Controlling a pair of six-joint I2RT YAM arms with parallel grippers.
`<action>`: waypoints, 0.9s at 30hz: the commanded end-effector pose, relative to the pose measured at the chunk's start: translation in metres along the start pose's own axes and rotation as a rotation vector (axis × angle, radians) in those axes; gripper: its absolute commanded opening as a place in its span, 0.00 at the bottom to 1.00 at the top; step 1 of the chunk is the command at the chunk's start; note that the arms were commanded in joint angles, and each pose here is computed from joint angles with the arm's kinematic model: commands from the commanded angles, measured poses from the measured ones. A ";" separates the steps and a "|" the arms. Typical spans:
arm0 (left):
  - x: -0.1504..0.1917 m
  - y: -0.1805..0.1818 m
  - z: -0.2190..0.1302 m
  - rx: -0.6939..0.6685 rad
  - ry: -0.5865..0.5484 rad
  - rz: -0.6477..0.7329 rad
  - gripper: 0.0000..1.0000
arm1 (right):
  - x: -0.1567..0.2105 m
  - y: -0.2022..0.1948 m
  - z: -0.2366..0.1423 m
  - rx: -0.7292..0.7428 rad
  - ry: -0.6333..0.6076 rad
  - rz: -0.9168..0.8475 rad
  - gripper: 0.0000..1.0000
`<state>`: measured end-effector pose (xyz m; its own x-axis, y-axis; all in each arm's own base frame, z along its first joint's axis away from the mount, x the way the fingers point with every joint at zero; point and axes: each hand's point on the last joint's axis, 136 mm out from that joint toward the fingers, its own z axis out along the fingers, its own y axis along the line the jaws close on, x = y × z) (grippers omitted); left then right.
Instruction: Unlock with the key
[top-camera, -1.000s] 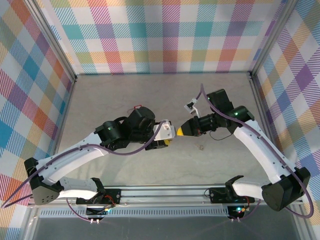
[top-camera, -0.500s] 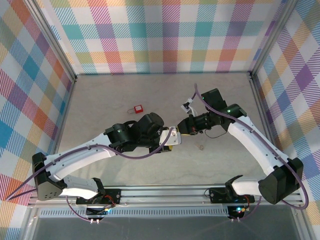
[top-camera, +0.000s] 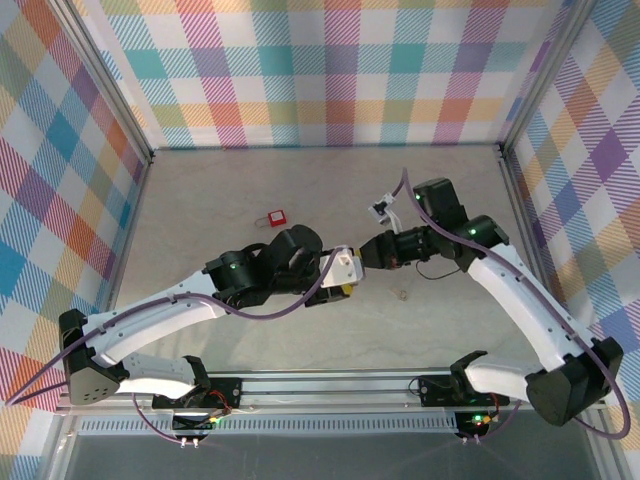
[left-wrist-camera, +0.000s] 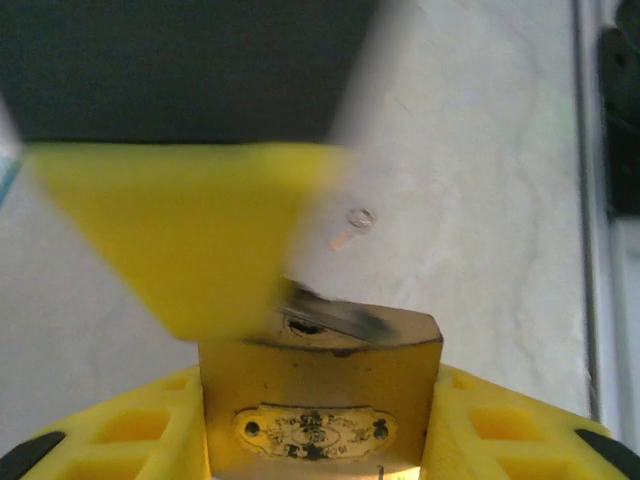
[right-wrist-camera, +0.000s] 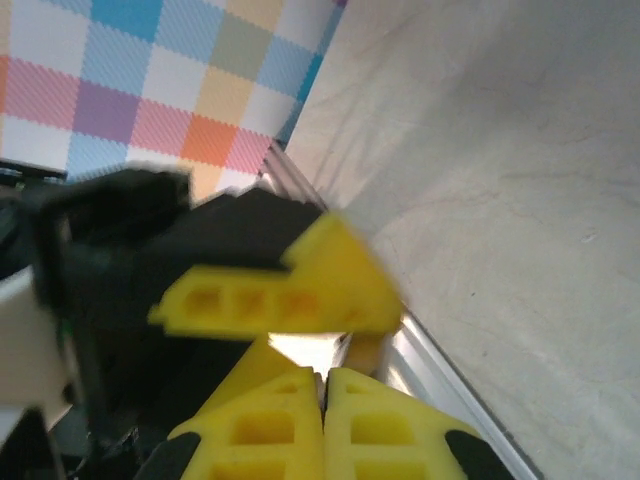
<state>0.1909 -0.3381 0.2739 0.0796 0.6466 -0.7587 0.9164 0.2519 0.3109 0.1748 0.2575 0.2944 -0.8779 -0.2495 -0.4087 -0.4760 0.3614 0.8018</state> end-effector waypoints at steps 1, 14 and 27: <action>-0.055 0.052 -0.020 -0.195 -0.243 -0.104 0.00 | 0.018 0.015 -0.001 -0.035 0.033 0.017 0.00; -0.051 0.052 -0.025 -0.185 -0.378 -0.263 0.00 | -0.034 0.025 -0.059 0.191 -0.448 -0.133 0.00; -0.077 0.034 -0.035 -0.154 -0.544 -0.319 0.00 | -0.067 0.041 -0.090 0.131 -0.802 -0.253 0.00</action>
<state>0.2068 -0.3553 0.3141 -0.0148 0.2680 -0.9633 0.8689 0.4801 0.1202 0.2152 0.2107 0.3628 -0.5924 0.2638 -0.7613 -0.5720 0.5277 0.6280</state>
